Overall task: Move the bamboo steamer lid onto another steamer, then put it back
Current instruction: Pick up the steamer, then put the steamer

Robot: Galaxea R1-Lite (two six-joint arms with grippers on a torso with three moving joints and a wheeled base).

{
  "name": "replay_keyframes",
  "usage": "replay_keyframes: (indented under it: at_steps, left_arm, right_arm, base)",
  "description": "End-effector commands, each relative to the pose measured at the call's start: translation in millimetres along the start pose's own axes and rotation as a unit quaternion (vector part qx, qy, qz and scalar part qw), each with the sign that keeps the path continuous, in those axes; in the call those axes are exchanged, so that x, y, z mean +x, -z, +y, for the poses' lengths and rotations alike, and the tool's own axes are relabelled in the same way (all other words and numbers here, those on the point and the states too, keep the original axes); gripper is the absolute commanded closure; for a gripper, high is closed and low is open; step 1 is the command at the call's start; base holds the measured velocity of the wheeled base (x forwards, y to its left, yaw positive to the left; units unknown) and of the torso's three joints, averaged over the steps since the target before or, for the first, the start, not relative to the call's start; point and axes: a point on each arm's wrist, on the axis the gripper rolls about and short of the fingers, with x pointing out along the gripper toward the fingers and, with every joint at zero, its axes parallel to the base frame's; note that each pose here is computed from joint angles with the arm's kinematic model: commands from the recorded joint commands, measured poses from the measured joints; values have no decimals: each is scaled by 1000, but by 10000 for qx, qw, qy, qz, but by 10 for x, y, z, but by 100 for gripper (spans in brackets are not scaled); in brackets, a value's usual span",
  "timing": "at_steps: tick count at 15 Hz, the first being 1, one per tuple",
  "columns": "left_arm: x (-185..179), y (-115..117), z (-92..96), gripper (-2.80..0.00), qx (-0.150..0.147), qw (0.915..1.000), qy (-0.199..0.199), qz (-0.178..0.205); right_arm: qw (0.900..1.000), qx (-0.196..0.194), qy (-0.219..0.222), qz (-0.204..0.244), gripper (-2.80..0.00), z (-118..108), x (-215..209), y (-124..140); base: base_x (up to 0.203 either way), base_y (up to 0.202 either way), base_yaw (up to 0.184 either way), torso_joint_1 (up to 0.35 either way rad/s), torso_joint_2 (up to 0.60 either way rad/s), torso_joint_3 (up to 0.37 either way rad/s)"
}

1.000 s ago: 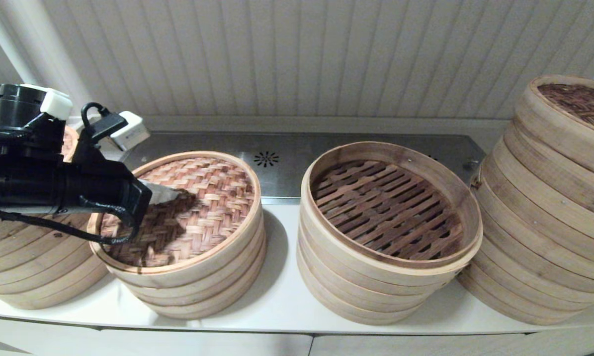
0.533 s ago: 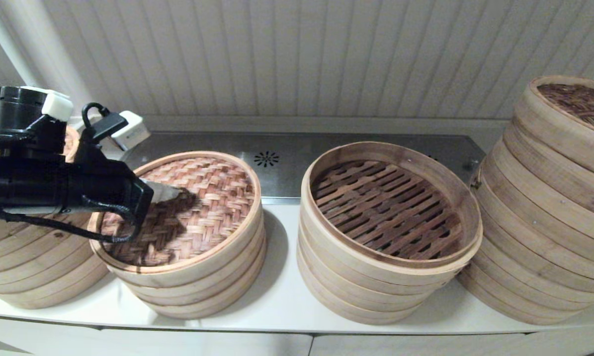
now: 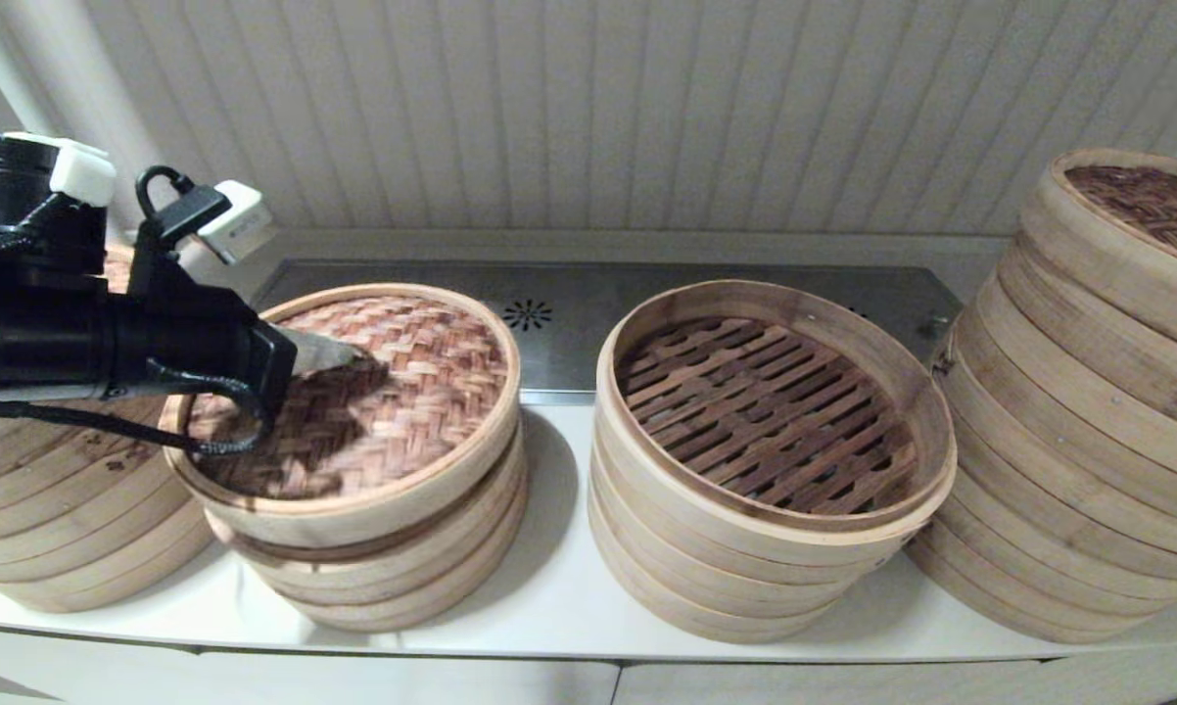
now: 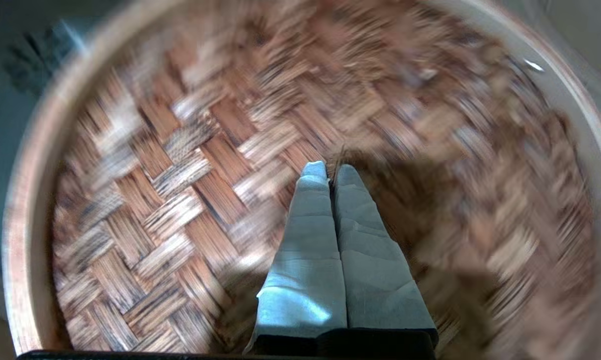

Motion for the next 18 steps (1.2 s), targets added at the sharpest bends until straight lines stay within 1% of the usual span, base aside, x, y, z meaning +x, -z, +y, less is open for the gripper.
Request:
replay_keyframes:
  at_steps: [1,5,11,15,18]
  left_arm:
    - [-71,-31,-18,0,39,10000,-21,-78]
    - [-107,-76,-22,0,12,9998,10,-186]
    - [-176,-246,12,0,-89,9989,-78,-459]
    - [-244,-393,39,0,-343,9968,-187,-702]
    - [-312,-431,74,0,-370,9957,-313,-795]
  right_arm:
    - [10000,0,9,14,0,0,2,3]
    - [10000,0,1,15,0,0,2,3]
    - [10000,0,1,7,0,0,1,-1]
    - [10000,0,1,9,0,0,1,0]
    - [10000,0,1,13,0,0,2,2]
  base:
    - [0,0,0,0,0,0]
    - [0,0,0,0,0,0]
    - [0,0,0,0,0,0]
    - [0,0,0,0,0,0]
    - [0,0,0,0,0,0]
